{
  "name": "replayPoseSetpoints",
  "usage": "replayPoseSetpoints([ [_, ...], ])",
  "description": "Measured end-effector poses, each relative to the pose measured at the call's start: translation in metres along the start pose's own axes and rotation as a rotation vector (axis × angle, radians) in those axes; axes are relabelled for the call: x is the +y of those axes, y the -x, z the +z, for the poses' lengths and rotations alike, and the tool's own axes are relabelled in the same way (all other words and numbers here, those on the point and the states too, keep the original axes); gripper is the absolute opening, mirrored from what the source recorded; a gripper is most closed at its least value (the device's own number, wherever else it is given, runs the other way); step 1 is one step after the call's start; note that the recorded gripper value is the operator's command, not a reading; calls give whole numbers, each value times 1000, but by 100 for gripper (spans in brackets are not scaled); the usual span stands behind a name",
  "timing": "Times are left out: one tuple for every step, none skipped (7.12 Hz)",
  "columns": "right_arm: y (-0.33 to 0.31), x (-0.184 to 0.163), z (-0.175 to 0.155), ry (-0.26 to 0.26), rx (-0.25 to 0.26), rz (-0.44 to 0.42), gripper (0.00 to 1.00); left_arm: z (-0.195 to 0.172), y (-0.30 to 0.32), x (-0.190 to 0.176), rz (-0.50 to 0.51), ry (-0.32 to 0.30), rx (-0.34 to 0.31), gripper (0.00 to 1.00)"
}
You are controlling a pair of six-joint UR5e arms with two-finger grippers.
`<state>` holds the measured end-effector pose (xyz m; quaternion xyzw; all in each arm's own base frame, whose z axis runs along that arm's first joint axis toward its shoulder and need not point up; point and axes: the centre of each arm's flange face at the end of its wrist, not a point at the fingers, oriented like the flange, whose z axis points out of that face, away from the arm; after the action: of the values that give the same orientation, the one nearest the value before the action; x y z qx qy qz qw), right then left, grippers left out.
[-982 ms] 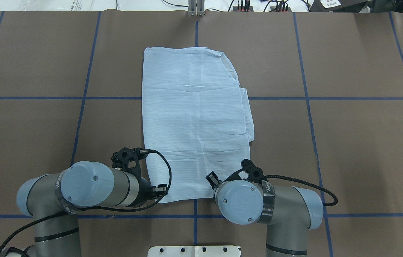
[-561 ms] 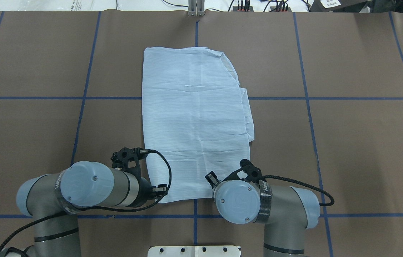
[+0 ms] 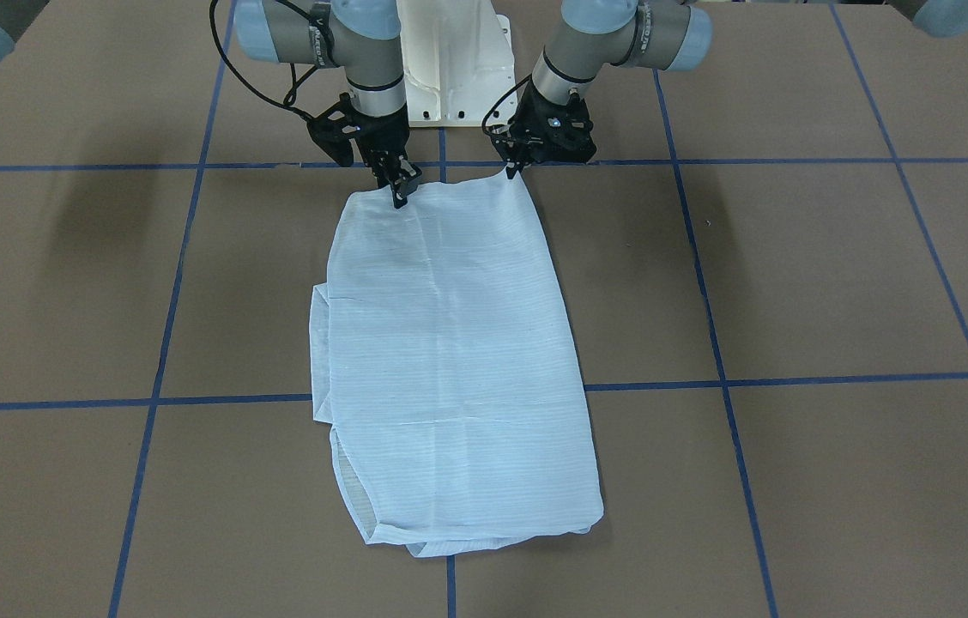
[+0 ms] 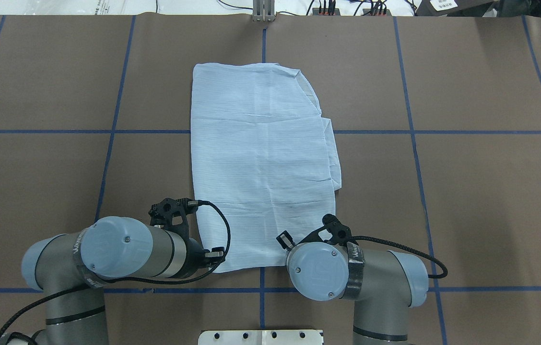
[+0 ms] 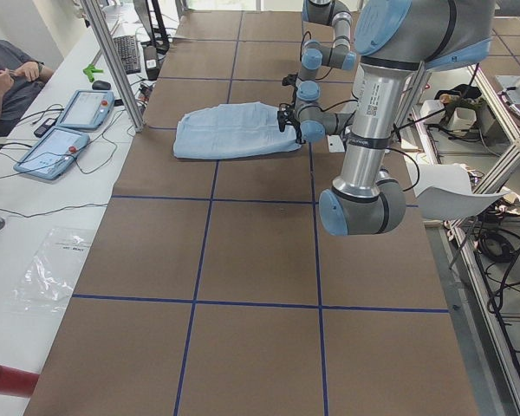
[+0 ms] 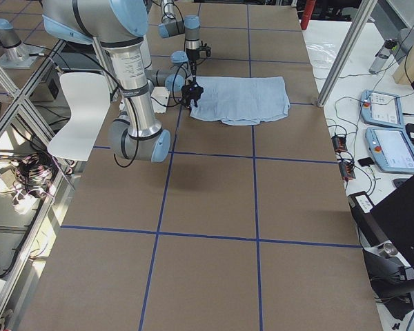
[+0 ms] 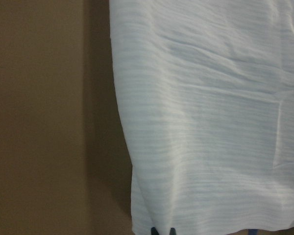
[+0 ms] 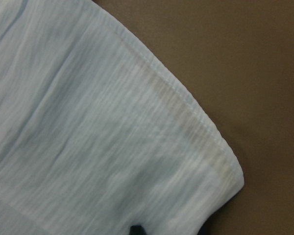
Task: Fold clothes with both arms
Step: 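Move the right gripper to the other near corner and grasp both corners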
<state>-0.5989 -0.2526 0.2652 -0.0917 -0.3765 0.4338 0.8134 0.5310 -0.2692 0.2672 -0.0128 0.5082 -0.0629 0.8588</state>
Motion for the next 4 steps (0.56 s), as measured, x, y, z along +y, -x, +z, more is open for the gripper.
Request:
replayPoseSetpoints([
  [0, 0, 0, -1, -1, 5, 0, -1, -1, 0, 0, 0, 3, 0],
  [1, -3, -1, -4, -5, 12, 0, -2, -1, 0, 1, 0, 4, 0],
  [5, -4, -9, 5, -15, 20, 0, -3, -2, 1, 2, 2, 7, 0],
  [8, -6, -19, 15, -28, 25, 0, -7, -3, 2, 4, 4, 14, 0],
])
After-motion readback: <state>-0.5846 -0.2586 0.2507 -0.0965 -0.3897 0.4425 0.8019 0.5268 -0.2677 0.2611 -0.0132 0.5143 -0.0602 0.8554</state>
